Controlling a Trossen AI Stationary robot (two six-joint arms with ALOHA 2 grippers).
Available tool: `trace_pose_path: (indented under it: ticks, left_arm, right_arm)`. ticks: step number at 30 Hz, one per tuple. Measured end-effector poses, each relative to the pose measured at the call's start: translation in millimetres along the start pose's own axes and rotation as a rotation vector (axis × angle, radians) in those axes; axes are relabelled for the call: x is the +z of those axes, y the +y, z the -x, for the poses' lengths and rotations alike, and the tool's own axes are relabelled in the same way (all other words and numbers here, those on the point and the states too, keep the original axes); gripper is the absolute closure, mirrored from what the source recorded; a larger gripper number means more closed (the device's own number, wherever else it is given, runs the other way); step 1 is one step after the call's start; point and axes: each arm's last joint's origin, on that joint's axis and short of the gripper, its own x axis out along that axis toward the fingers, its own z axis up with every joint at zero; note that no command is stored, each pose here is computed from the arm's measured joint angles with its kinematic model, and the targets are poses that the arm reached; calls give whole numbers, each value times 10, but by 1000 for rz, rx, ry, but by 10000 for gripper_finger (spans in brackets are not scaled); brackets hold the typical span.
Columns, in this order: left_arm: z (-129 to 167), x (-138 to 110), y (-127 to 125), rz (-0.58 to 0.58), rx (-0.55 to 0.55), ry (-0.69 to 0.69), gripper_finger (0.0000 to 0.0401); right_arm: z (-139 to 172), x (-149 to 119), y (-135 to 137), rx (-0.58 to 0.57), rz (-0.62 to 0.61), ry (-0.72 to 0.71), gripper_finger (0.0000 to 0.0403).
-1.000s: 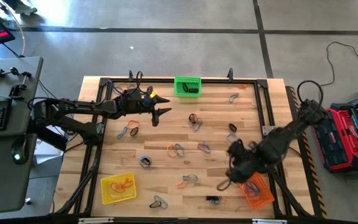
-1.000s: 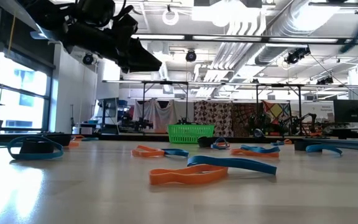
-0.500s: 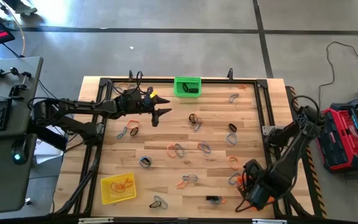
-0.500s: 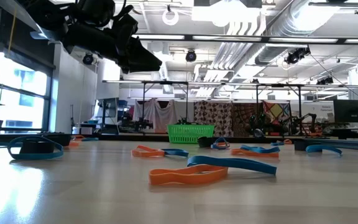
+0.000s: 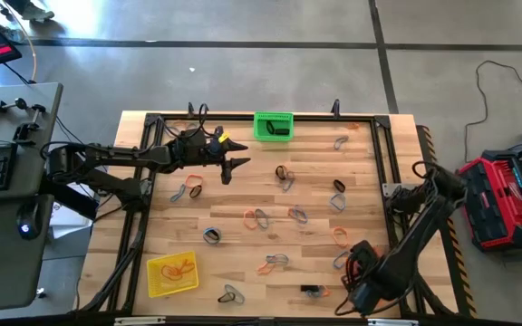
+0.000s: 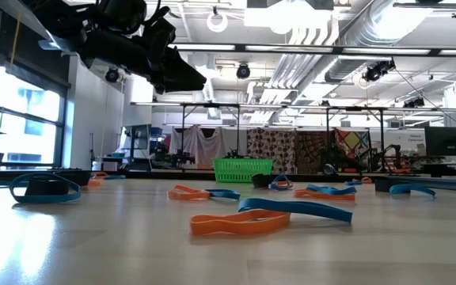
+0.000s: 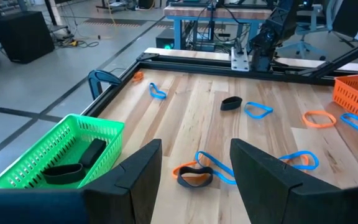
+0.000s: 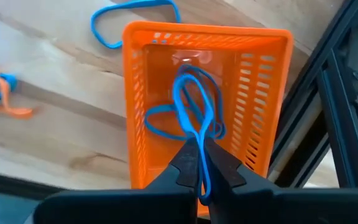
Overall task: Sort rubber bands into baskets
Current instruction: Put the blue rubber band into the orange bin
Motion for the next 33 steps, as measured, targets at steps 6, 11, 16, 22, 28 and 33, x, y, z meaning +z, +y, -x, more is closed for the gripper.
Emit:
trace_pose_path:
  ticks: [6, 11, 16, 22, 28, 33]
  left_arm:
    - [0, 2, -1, -1, 0, -1, 217]
    - [0, 1, 0, -2, 0, 0, 217]
    - [0, 1, 0, -5, 0, 0, 217]
    - [0, 1, 0, -8, 0, 0, 217]
    - [0, 1, 0, -45, 0, 0, 217]
    - [0, 1, 0, -46, 0, 0, 217]
  right_arm:
    - [-63, -6, 22, -41, -14, -12, 403]
    - [-197, 4, 34, -21, -4, 35, 403]
    - [-428, 28, 38, 48, 37, 92, 403]
    - [-484, 97, -12, 80, 53, 119, 403]
    - [-387, 129, -65, 69, 69, 203, 388]
    - [-319, 222, -60, 89, 101, 230, 326]
